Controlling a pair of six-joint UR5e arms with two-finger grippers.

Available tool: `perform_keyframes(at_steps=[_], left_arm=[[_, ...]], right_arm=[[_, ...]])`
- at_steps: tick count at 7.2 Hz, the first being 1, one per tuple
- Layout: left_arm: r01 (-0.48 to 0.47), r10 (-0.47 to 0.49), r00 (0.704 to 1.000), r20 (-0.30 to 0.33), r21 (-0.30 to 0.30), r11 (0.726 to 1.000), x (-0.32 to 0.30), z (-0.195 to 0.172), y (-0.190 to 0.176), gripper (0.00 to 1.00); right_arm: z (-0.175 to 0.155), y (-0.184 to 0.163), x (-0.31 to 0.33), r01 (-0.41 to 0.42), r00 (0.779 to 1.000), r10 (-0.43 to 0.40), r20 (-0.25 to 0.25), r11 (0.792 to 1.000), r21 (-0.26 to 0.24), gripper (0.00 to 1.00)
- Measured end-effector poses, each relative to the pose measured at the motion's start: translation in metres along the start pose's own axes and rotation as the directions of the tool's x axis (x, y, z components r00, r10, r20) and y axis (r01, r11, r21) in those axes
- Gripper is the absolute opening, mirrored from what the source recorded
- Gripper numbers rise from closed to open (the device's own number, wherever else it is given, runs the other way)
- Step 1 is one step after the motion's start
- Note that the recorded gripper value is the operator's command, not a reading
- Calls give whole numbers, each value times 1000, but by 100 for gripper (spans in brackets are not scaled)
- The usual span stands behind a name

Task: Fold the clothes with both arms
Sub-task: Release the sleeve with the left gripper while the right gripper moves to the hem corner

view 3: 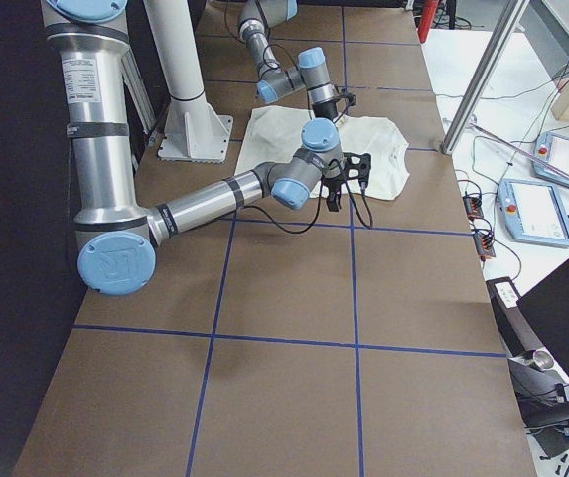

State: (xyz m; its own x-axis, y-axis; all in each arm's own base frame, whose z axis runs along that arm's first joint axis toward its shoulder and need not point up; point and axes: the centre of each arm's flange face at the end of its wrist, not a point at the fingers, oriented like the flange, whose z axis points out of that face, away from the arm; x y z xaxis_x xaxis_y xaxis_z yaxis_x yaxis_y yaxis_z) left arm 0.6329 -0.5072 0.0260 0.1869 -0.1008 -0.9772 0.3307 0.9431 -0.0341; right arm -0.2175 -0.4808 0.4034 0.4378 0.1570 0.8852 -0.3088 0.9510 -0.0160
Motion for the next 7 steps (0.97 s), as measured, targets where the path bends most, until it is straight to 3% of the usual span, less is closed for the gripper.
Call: perform_keyframes(at_steps=[1, 3, 5, 7], left_arm=[[-27, 28, 999, 28, -23, 999, -46, -43, -23, 47], [-133, 135, 988, 80, -30, 991, -138, -137, -42, 45], [-159, 162, 981, 110, -41, 986, -185, -175, -49, 48], [-155, 158, 980, 120, -35, 987, -196, -182, -55, 50]], right_arm=[[23, 33, -26, -57, 998, 57, -4, 998, -1, 98], [78, 141, -81, -166, 986, 167, -12, 986, 21, 90], [116, 263, -112, -218, 973, 222, -58, 973, 75, 81], [126, 356, -120, -243, 959, 261, -107, 957, 161, 75]])
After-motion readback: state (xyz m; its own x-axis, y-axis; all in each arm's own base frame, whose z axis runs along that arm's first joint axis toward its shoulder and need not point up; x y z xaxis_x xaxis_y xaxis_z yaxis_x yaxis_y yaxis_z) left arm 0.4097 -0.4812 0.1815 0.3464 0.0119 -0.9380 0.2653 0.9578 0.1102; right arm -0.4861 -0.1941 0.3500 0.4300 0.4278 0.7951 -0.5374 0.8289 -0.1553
